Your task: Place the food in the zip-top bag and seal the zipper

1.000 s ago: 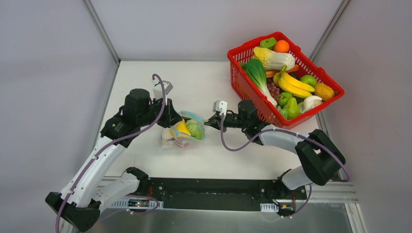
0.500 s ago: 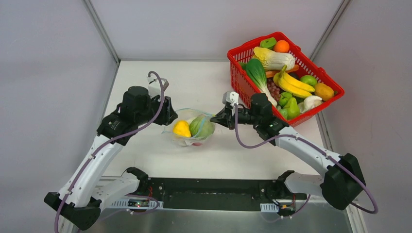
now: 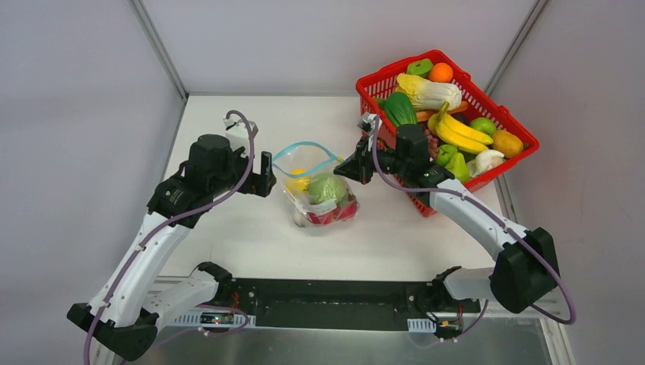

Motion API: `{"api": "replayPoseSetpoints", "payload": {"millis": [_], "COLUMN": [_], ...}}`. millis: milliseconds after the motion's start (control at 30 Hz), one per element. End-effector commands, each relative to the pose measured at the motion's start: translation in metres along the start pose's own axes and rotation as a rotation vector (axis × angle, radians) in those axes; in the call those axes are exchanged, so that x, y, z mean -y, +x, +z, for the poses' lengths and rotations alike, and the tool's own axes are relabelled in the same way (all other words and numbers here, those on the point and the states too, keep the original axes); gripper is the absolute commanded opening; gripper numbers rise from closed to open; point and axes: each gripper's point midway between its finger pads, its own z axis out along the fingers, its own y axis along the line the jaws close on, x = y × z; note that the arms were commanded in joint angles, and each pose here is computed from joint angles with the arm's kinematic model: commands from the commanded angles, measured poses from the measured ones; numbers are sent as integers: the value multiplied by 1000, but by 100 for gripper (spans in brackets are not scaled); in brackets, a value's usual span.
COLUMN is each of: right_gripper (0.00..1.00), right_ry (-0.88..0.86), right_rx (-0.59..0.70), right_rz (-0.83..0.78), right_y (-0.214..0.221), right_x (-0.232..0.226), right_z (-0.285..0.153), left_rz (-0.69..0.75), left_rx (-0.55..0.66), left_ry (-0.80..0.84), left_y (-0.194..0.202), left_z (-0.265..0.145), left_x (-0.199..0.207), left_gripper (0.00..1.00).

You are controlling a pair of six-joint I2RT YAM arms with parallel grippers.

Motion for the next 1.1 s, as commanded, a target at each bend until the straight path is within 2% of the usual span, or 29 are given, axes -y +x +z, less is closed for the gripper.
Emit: {"api": "replayPoseSetpoints", "payload": {"millis": [0, 300, 400, 567, 733, 867, 967, 1033, 1067], "right_gripper": [0, 0, 0, 0, 0, 0, 0, 0, 0], "right_ry": [-41, -39, -24, -29, -34, -29, -13, -4, 7], "right_rx": [35, 15, 20, 23, 22, 28, 31, 37, 40], "right_rz": [-16, -103, -94, -85, -83, -91, -90, -95, -95], "right_y": [-7, 16, 18, 23, 23, 23, 23, 22, 22], "right_x": [-10, -10, -7, -6, -6, -5, -3, -3, -2], "right_z": [-4, -18, -22, -21, -20, -21, -22, -23, -24], "left_rz": [-60, -170, -148, -101, -21, 1, 42, 63, 70], "left_rx": [-1, 143, 179, 313, 342, 456, 476, 448, 425], "left_ry": [-99, 90, 107, 235, 335, 371, 413, 412, 404], "left_y": [9, 2, 10, 5, 5, -5, -4, -2, 2], "left_z": [17, 53, 61, 68, 72, 71, 67, 68, 69], "left_x": [-18, 4, 3, 20, 35, 39, 46, 46, 45], "left_gripper": [89, 89, 83, 71, 59, 50, 38, 18, 4]}}
